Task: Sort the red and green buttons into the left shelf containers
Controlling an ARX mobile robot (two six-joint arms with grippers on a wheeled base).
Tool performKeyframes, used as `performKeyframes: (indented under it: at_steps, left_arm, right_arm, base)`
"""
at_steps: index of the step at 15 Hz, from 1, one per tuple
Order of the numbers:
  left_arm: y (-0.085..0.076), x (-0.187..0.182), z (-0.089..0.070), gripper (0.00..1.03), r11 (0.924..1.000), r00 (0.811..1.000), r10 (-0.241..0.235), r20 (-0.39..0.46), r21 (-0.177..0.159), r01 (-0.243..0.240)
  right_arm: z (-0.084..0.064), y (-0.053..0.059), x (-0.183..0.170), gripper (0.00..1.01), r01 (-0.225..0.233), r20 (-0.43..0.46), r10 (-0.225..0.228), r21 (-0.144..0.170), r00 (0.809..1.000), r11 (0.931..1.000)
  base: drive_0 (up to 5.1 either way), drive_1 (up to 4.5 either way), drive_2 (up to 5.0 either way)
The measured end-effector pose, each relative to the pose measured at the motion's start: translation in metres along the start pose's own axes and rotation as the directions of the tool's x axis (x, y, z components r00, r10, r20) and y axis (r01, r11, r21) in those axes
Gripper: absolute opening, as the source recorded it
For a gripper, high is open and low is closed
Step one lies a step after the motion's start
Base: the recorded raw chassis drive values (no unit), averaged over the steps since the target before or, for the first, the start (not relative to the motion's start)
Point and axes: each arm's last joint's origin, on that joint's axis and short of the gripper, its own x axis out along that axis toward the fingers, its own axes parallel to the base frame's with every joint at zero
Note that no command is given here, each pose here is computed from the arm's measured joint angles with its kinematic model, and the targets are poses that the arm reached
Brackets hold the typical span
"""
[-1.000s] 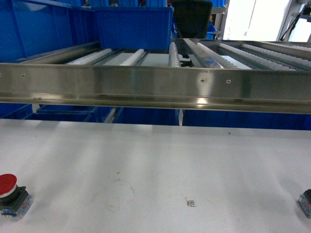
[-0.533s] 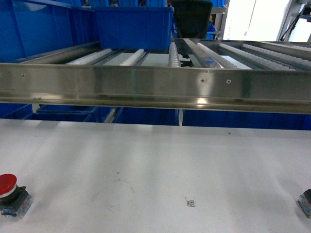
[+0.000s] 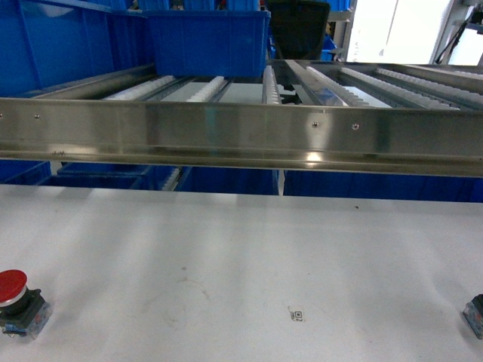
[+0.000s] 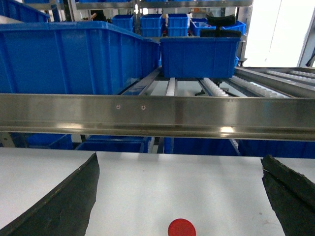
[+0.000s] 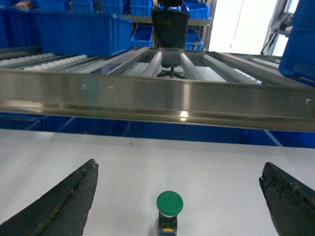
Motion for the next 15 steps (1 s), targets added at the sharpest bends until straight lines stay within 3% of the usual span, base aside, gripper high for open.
performKeyframes:
  at_steps: [2, 5, 8, 9, 11, 13, 15]
  left_arm:
    - [0.000, 0.018, -0.001, 0.98, 0.9997, 0.999, -0.023, -0.025, -0.012, 0.023]
    - [-0.005, 0.072, 0.016, 0.98, 0.9965, 0.988, -0.074, -0.132, -0.050, 0.068]
    - [-0.014, 0.111, 0.003, 0.98, 0.9961, 0.951, -0.072, -0.301, -0.069, 0.054]
    - [-0.018, 0.126, 0.006, 0.98, 0.9958, 0.946, -0.073, -0.316, -0.075, 0.052]
    - [-0.027, 0.147, 0.016, 0.98, 0.9953, 0.945, -0.087, -0.317, -0.069, 0.068]
    - [-0.039, 0.156, 0.014, 0.98, 0.9943, 0.935, -0.104, -0.338, -0.059, 0.090]
    - [-0.046, 0.156, 0.015, 0.98, 0.9949, 0.938, -0.101, -0.331, -0.035, 0.094]
  right_arm:
    - [-0.005, 0.001, 0.017, 0.98, -0.038, -0.070, 0.038, -0.004, 0.997, 0.9993]
    - [0.010, 0.001, 0.064, 0.98, -0.095, -0.164, 0.092, -0.010, 0.982, 0.9954]
    - [0.009, 0.002, 0.104, 0.98, -0.130, -0.302, 0.122, -0.006, 0.945, 0.9915]
    - [0.011, 0.002, 0.120, 0.98, -0.134, -0.323, 0.125, -0.005, 0.938, 0.9909]
    - [0.007, 0.002, 0.141, 0.98, -0.150, -0.406, 0.141, 0.009, 0.903, 0.9887]
    - [-0.005, 0.002, 0.156, 0.98, -0.156, -0.488, 0.154, 0.037, 0.859, 0.9871]
    - [-0.013, -0.001, 0.158, 0.98, -0.144, -0.510, 0.145, 0.042, 0.848, 0.9887]
  base:
    - [0.0, 0.00, 0.0]
    - [0.0, 0.00, 0.0]
    - [0.0, 0.00, 0.0]
    - [0.0, 0.00, 0.0]
    - [0.0, 0.00, 0.0]
    - [0.0, 0.00, 0.0]
    - [0.0, 0.00, 0.0]
